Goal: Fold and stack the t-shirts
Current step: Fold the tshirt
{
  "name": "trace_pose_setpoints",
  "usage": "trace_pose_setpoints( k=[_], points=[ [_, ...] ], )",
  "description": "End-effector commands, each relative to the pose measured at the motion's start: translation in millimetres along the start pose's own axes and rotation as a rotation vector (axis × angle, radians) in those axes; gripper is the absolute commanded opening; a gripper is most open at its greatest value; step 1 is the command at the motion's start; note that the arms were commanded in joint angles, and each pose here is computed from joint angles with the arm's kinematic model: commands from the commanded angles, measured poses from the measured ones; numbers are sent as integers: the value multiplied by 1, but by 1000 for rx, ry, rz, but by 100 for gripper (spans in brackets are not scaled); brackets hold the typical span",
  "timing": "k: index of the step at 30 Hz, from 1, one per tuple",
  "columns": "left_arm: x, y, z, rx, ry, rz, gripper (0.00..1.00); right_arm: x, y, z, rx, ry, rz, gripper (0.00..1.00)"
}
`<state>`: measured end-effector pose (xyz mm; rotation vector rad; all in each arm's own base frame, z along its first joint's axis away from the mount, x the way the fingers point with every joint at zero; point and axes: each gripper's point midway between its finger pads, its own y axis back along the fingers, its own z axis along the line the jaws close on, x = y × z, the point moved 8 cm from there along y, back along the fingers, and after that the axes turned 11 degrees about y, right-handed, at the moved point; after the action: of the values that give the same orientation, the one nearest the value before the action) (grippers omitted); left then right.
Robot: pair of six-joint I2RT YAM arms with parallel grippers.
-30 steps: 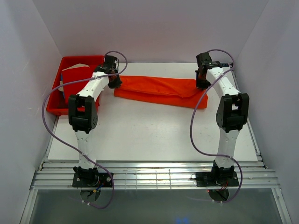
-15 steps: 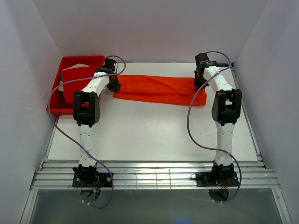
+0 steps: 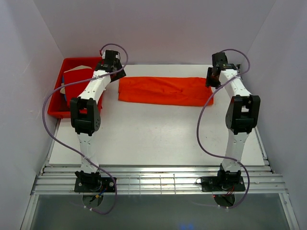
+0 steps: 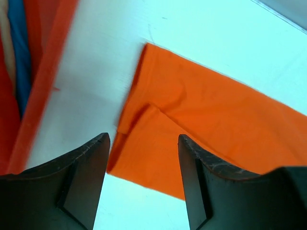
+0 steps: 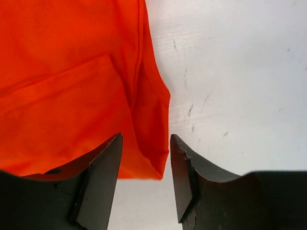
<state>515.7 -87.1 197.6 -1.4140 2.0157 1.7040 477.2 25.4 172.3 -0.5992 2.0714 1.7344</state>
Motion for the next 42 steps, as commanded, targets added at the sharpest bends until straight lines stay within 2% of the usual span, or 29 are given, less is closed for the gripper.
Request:
trace_pose_setpoints(
  k=[1, 2, 4, 5, 7, 8, 11, 16, 27, 36, 42],
  points=[
    [14, 53, -52, 167, -77, -78, 66, -25, 54, 3, -95, -19, -223, 51],
    [22, 53, -58, 188, -99, -80, 63, -24, 62, 6, -121, -14, -236, 57],
    [46, 46, -63, 193, -140, -29, 56, -17, 61, 11, -167, -6, -209, 55],
    [58, 35, -61, 184, -153, 6, 42, -14, 60, 16, -215, 1, -191, 47],
    [72, 24, -57, 172, -160, 50, 27, -7, 58, 21, -256, 1, -150, 35],
    [81, 13, -52, 150, -175, 72, 19, -4, 54, 23, -267, 1, -131, 22],
    [93, -5, -44, 110, -226, 93, 11, 11, 43, 29, -303, -4, -79, 8],
    [96, -19, -41, 97, -270, 80, 5, 34, 20, 38, -340, -18, 29, 8],
    [86, -36, -36, 85, -305, 8, 4, 53, -9, 43, -317, -15, 127, 8],
    [107, -58, 14, -75, -318, 65, 0, 63, -34, 45, -270, -17, 211, 8],
    [114, -61, 44, -164, -307, 105, 0, 61, -40, 41, -228, -8, 216, 8]
  ],
)
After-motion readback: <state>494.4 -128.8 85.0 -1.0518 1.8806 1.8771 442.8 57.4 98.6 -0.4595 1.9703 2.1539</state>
